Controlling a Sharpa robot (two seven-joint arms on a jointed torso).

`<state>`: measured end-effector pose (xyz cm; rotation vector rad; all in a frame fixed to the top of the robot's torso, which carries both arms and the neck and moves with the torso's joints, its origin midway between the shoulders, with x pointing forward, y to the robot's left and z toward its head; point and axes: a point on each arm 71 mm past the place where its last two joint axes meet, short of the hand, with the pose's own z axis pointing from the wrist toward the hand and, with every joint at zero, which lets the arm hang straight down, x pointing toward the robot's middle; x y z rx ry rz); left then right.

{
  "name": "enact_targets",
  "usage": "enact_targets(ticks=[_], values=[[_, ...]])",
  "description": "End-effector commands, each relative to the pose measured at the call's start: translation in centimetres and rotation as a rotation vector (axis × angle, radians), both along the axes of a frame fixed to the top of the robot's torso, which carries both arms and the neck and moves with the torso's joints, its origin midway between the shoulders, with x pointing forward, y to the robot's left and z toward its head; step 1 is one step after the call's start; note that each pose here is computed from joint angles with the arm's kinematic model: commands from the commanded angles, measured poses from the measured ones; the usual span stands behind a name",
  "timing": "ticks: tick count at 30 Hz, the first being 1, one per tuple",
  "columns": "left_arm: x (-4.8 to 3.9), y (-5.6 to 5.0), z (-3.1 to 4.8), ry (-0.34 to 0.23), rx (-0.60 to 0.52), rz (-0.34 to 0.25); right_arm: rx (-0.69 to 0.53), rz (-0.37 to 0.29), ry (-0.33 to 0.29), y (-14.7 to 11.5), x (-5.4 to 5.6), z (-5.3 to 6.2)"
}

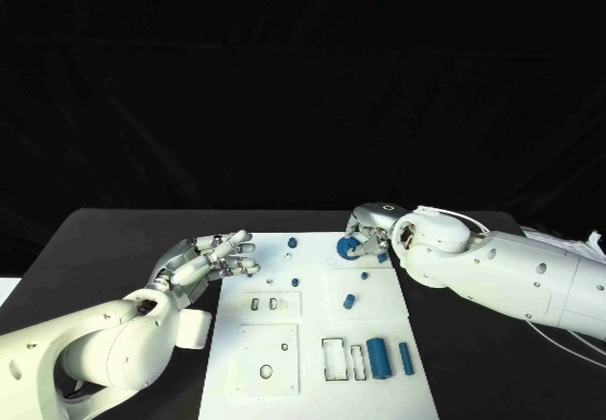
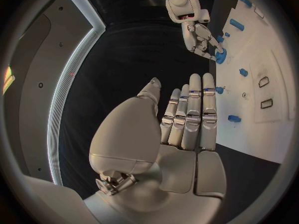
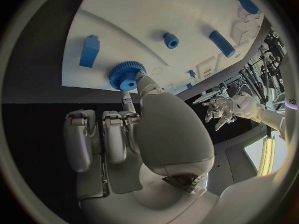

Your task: Assemble the parts on the task board

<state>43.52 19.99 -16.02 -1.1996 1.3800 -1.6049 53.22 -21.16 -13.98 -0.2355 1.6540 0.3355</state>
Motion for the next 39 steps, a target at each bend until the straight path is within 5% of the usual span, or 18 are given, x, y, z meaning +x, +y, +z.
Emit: enact_targets(ticks=[1, 20, 39], values=[[-0.07, -0.3, 0.15, -0.006, -0.013, -0.022, -0.025, 0.004, -0.042, 0.2, -0.3, -0.5], [-0.01, -0.4, 0.13, -0.006, -0.015, -0.025, 0.082, 0.174, -0.180, 7.5, -2.9, 1.5], [-0.02, -0.6, 0.13, -0.005, -0.016, -0.030, 0.047, 0.227, -0.131, 11.6, -2.4, -0.8]])
